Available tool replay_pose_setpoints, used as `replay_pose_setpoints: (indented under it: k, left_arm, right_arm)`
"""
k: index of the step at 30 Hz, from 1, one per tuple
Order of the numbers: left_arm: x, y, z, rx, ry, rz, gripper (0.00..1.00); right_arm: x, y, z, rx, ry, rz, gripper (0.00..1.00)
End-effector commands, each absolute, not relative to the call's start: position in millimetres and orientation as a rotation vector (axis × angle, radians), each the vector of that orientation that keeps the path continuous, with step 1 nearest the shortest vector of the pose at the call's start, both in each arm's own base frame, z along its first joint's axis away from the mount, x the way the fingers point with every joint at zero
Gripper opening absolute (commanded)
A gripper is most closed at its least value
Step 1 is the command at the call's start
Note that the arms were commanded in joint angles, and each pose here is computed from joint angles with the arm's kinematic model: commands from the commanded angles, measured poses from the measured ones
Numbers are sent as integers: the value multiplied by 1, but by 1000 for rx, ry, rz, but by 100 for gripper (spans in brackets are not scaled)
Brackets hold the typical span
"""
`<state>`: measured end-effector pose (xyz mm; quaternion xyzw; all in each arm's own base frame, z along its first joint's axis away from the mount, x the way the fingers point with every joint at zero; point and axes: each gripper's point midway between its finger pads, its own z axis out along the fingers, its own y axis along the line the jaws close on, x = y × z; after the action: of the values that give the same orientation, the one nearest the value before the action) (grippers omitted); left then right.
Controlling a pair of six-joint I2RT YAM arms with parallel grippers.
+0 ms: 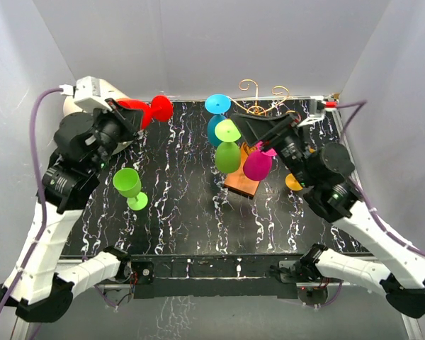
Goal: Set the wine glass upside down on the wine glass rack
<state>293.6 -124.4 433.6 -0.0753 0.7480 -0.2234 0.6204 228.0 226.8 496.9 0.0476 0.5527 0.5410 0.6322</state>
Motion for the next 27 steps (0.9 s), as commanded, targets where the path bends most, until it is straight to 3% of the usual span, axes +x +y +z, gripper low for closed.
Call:
replay_pose_setpoints:
  k: [1,14,27]
  left_arm:
    - [283,-133,486,-173,1506,-685,0]
    - [242,-150,573,-92,1138,-992,0]
    - [229,-164,594,-29,1050,-1125,0]
  right_arm:
    - [210,248,546,72,1126,1496,88]
    - [263,321,576,354,1188,1959,68]
    - [309,345,582,603,1226,1993,49]
